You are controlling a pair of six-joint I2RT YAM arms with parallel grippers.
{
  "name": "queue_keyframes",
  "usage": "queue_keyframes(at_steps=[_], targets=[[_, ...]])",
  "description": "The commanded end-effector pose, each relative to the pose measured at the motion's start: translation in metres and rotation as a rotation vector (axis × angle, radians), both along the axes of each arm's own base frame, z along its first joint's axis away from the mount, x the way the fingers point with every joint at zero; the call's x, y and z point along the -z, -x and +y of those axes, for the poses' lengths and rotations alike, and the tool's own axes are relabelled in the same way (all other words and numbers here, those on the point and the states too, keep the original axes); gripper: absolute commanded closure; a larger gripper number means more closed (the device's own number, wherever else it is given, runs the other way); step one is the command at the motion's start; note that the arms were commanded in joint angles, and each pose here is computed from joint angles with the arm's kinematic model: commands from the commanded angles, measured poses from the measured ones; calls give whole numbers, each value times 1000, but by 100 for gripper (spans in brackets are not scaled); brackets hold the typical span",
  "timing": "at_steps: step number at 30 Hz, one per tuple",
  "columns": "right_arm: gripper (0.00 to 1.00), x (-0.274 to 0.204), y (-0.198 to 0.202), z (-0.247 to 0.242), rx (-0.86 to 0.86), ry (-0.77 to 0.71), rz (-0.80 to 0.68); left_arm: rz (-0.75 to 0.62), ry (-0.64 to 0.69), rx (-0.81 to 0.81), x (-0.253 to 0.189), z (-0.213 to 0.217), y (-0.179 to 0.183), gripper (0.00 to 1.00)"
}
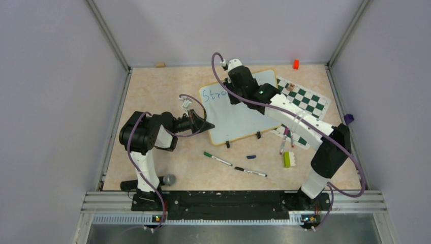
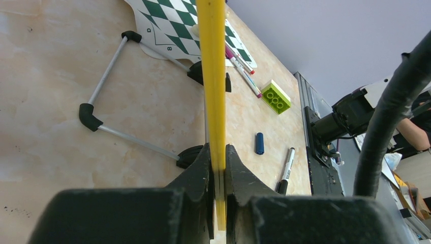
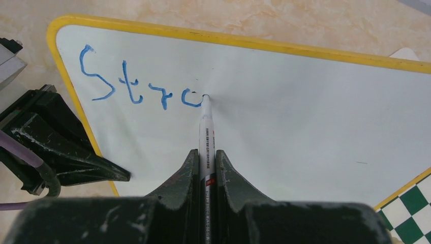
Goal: Write a sentence on the whiteboard
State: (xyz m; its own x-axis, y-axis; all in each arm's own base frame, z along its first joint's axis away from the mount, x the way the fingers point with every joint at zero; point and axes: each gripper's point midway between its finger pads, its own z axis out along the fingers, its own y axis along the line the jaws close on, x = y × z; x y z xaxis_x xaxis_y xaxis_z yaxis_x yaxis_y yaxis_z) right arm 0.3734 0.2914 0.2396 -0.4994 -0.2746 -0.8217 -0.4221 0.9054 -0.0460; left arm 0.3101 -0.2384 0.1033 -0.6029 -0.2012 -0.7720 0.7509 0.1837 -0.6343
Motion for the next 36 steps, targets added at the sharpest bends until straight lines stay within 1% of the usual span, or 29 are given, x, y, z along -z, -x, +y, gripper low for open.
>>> queue_keyframes(at_steps=[1,19,24,28,36], targets=[[100,-18,-14,10,1,-47,-48,-183,-5,100,-11,-6,17,100],[100,-21,-6,24,-76,-100,-33,-181,-5,100,-10,-6,17,100],[100,-41,6,19,-107,-156,-84,-179,-6,99,-10,-6,17,100],[100,-59,13,4,-78,-188,-151,-178,-5,97,-10,-6,16,100],[100,-53,5,-10,-16,-147,-146,-180,-5,99,-10,-6,17,100]])
